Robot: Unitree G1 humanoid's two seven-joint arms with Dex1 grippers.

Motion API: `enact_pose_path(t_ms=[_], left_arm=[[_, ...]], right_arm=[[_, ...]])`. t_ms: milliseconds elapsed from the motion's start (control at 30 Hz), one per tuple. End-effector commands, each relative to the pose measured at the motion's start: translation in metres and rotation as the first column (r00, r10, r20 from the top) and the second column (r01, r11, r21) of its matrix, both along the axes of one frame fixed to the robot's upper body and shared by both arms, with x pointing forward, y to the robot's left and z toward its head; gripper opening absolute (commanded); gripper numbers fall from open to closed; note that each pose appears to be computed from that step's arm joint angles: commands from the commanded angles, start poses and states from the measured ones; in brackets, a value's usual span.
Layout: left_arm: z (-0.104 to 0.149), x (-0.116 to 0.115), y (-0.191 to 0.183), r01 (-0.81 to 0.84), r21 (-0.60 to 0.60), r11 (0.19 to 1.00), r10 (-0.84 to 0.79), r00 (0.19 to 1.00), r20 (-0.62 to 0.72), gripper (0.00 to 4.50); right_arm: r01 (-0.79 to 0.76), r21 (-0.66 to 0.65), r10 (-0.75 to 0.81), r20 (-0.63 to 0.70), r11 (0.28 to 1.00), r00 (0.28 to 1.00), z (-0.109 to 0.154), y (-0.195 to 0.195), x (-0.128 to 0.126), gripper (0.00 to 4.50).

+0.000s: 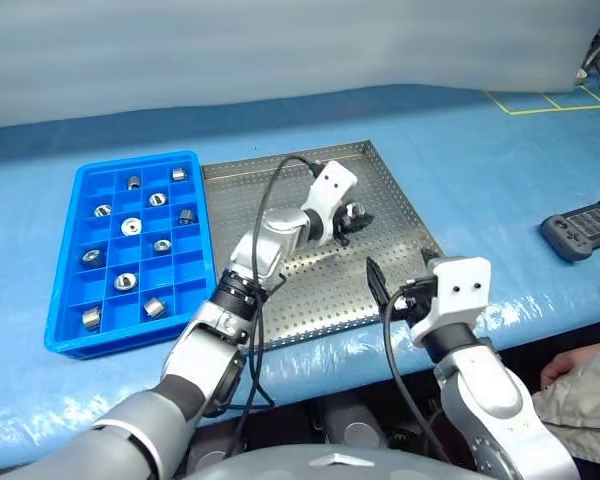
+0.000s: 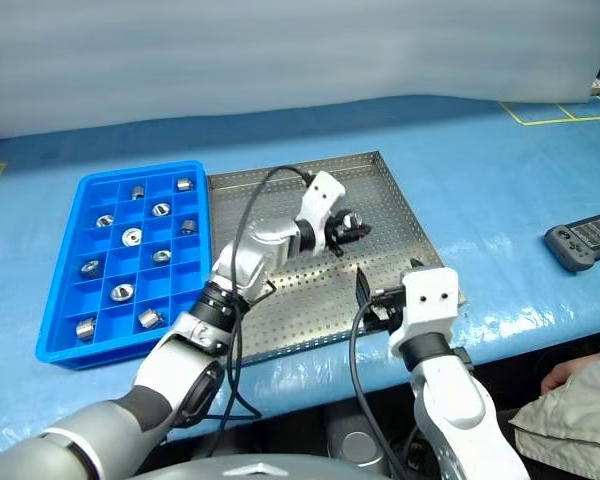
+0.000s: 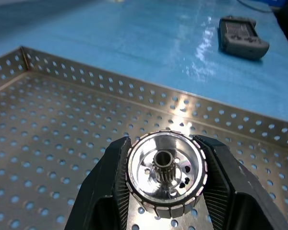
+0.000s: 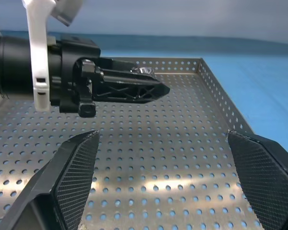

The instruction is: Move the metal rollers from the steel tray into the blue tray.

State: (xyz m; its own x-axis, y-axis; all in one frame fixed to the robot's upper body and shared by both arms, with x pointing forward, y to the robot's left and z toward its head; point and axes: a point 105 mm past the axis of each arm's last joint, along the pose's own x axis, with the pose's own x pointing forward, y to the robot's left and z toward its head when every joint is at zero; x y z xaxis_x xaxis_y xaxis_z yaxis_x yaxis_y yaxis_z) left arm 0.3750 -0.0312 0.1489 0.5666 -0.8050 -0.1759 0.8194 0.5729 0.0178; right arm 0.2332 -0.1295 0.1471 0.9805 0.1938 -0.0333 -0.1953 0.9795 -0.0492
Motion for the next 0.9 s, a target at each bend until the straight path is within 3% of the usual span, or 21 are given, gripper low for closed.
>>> enact_pose_path(t_ms=[33, 167, 367, 567, 900], left_arm=[[0.024, -0.002, 0.023, -0.026, -0.031, 0.999, 0.029, 0.996, 0.08, 1.75], [0.036, -0.001, 0.054, -0.094, -0.029, 0.995, 0.097, 0.986, 0.136, 1.75], [0.034, -0.005, 0.102, -0.237, 0.018, 0.971, 0.23, 0.958, 0.172, 1.75], [0.02, -0.013, 0.129, -0.365, 0.098, 0.926, 0.337, 0.914, 0.224, 1.75], [0.007, -0.031, 0.153, -0.497, 0.079, 0.864, 0.483, 0.863, 0.147, 1.75]], right_arm=[[-0.069, 0.008, 0.068, 0.028, 0.998, 0.997, 0.008, 0.011, 0.005, 4.5], [-0.128, 0.011, 0.128, 0.024, 0.992, 0.991, 0.008, 0.022, 0.008, 4.5], [-0.198, 0.021, 0.197, 0.02, 0.98, 0.98, 0.008, 0.034, 0.013, 4.5], [-0.244, 0.023, 0.243, 0.02, 0.97, 0.97, 0.007, 0.045, 0.015, 4.5], [-0.304, 0.037, 0.304, 0.017, 0.952, 0.953, 0.005, 0.058, 0.014, 4.5]])
